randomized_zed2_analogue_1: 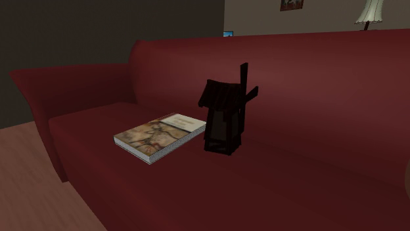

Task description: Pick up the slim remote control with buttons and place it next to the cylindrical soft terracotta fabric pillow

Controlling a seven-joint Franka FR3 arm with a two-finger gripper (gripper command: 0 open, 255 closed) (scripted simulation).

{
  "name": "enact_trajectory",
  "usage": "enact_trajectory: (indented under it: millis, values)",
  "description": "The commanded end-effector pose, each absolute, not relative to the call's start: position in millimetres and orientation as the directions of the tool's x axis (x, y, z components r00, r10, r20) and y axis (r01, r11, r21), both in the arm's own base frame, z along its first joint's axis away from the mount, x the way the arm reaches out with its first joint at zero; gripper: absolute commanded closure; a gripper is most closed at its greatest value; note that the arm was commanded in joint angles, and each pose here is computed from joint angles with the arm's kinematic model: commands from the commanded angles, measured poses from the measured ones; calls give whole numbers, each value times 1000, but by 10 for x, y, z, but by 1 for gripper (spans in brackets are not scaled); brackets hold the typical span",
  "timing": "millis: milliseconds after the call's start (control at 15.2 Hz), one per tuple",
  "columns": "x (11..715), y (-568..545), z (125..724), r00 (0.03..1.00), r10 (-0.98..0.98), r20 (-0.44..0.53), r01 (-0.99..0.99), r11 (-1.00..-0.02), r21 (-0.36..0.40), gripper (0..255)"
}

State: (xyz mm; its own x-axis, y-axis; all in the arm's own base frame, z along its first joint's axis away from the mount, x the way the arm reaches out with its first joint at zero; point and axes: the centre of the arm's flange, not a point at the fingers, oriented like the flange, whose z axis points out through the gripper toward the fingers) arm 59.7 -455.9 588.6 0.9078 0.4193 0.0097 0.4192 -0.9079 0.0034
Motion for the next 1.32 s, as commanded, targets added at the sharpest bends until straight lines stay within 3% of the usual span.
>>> enact_trajectory:
  millis: [0,1254]
  values:
    - [373,-4727,5896,907,420,9,420,-907,3,255]
    - [373,-4727,4893,907,420,9,420,-907,3,255]
